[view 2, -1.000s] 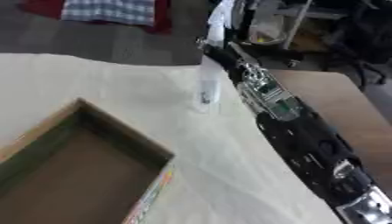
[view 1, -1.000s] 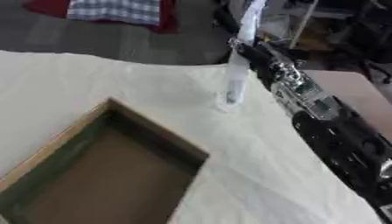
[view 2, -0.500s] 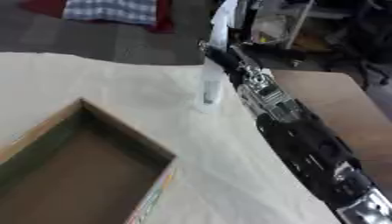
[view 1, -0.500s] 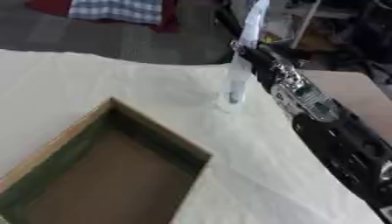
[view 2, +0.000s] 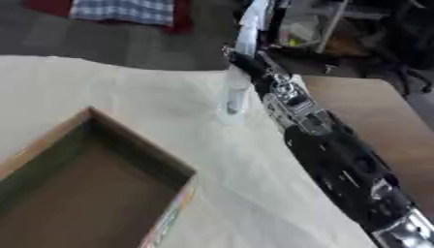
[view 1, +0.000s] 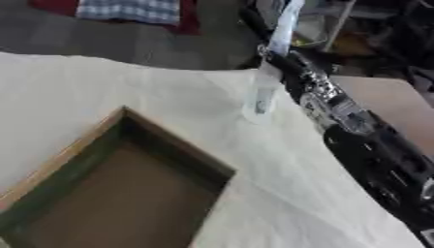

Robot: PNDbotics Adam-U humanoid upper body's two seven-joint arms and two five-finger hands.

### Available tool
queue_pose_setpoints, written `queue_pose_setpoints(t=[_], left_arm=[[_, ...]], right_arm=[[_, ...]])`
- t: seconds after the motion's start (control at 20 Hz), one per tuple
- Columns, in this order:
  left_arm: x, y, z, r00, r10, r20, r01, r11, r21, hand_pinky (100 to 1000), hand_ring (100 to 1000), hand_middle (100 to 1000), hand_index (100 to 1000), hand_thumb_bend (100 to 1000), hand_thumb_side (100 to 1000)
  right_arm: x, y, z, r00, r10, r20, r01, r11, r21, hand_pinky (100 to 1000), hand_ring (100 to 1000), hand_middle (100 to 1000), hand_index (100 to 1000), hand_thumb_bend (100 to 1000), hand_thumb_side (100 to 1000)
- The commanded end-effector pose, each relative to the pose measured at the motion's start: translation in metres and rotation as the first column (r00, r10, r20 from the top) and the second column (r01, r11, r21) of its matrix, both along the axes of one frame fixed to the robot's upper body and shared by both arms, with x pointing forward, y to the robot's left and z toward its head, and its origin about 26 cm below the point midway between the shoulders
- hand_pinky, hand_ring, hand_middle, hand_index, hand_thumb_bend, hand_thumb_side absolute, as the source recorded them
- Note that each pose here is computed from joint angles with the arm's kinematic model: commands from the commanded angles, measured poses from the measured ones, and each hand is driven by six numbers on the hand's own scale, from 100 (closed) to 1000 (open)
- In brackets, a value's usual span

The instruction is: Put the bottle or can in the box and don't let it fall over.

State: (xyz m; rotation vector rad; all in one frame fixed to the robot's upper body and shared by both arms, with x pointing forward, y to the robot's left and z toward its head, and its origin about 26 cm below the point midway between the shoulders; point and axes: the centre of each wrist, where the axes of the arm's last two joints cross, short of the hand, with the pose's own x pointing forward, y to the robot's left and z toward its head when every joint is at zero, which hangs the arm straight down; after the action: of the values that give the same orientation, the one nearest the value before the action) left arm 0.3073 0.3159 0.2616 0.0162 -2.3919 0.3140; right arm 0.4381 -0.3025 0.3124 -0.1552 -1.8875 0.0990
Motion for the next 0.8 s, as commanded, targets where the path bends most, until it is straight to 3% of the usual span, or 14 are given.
queue_pose_setpoints(t=[0.05,0.6,0.8], left_arm=[[-0.004,-0.002,0.009,0.999,-0.012,0.037,0.012,1.000,0.014,1000,1000,1000,733,449,572],[-0.003,-0.003,0.010,0.999,-0.019,0.042,0.018,1.000,0.016,1000,1000,1000,731,447,571],[-0.003,-0.003,0.010,0.999,-0.020,0.042,0.019,1.000,0.016,1000,1000,1000,731,446,571]], right_arm=[[-0.002,-0.005,0.010,1.000,0.001,0.024,-0.001,1.000,0.000,996,1000,1000,825,100,470],[0.002,-0.006,0.000,1.000,-0.016,0.010,0.016,1.000,-0.021,1000,1000,1000,806,100,470],[0.004,-0.008,-0.005,0.998,-0.057,0.011,0.057,0.998,-0.023,1000,960,978,752,100,470]])
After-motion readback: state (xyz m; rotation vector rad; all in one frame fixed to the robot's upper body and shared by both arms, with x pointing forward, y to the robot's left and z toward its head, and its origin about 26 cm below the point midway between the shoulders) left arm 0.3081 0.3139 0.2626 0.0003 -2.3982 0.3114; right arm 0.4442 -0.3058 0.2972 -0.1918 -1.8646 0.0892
